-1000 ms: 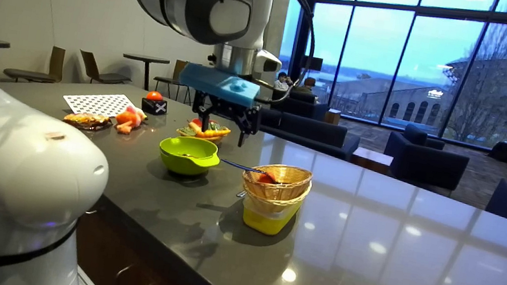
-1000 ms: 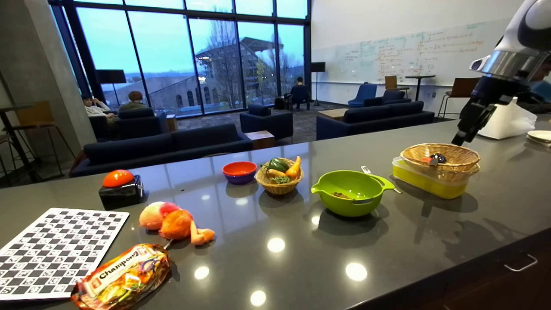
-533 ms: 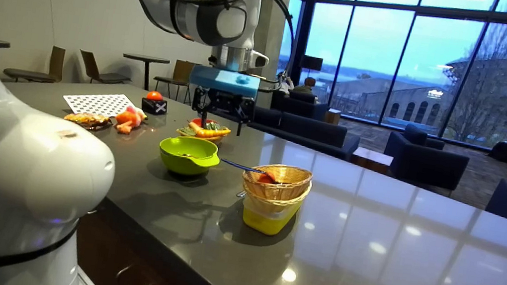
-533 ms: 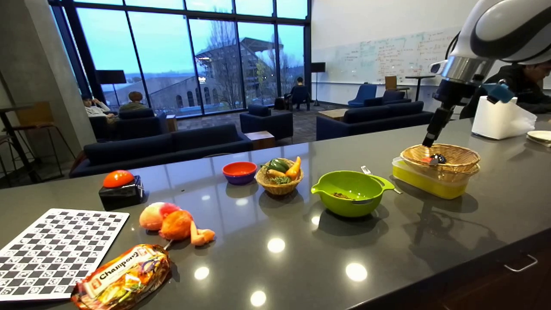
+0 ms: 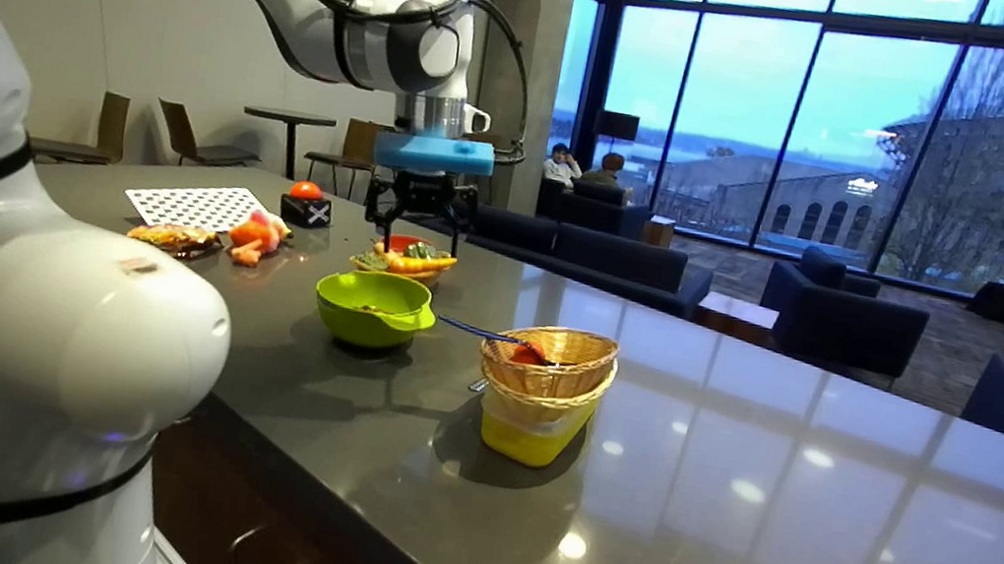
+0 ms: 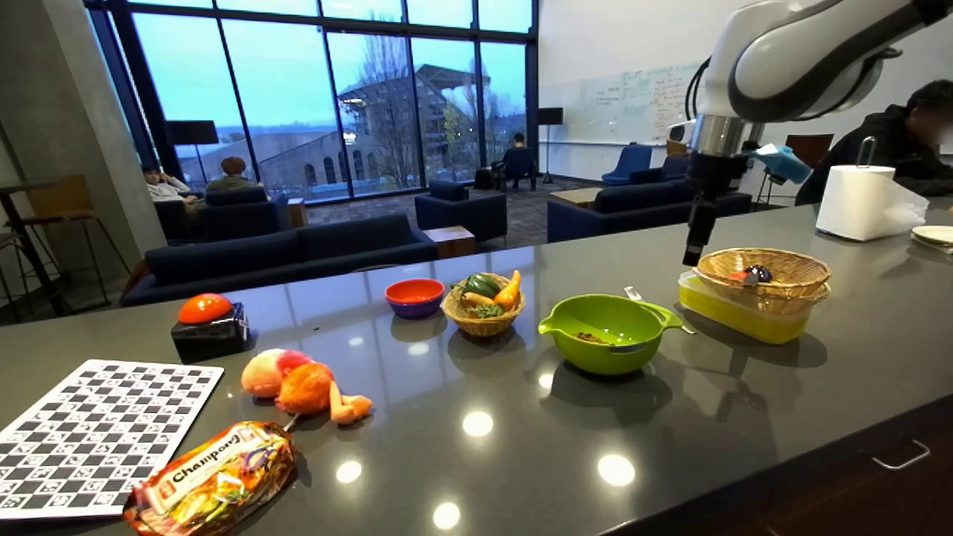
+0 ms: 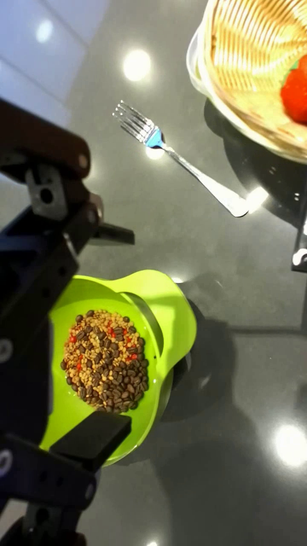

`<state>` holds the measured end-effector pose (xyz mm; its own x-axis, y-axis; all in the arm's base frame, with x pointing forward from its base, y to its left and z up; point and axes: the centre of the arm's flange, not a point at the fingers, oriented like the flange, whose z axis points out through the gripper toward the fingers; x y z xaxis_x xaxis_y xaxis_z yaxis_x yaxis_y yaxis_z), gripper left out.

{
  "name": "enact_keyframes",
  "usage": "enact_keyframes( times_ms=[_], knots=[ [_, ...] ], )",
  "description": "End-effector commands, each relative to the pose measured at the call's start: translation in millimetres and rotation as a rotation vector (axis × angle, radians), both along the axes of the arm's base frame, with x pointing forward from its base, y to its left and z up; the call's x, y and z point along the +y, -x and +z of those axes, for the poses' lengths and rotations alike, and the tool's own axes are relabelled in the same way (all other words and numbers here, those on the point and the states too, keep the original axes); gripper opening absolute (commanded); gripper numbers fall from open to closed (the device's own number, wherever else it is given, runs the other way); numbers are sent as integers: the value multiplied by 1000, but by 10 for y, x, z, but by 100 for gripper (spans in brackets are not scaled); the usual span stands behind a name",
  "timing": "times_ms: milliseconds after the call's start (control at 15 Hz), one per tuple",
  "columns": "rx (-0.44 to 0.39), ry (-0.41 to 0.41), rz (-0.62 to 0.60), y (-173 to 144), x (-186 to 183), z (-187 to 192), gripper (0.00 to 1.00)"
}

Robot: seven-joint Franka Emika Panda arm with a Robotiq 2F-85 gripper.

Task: Move the carrot to the basket on the right

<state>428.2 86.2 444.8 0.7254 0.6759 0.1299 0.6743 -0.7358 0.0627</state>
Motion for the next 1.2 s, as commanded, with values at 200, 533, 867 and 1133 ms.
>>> enact_keyframes(
  times_ms=[200,533,867,1133],
  knots=[
    [2,108,153,-362,556,-44,100],
    [-1,139,226,-500,874,-91,100],
    [3,186,284,-635,1201,-208,100],
    [-4,231,315,-758,1406,-251,100]
  ],
)
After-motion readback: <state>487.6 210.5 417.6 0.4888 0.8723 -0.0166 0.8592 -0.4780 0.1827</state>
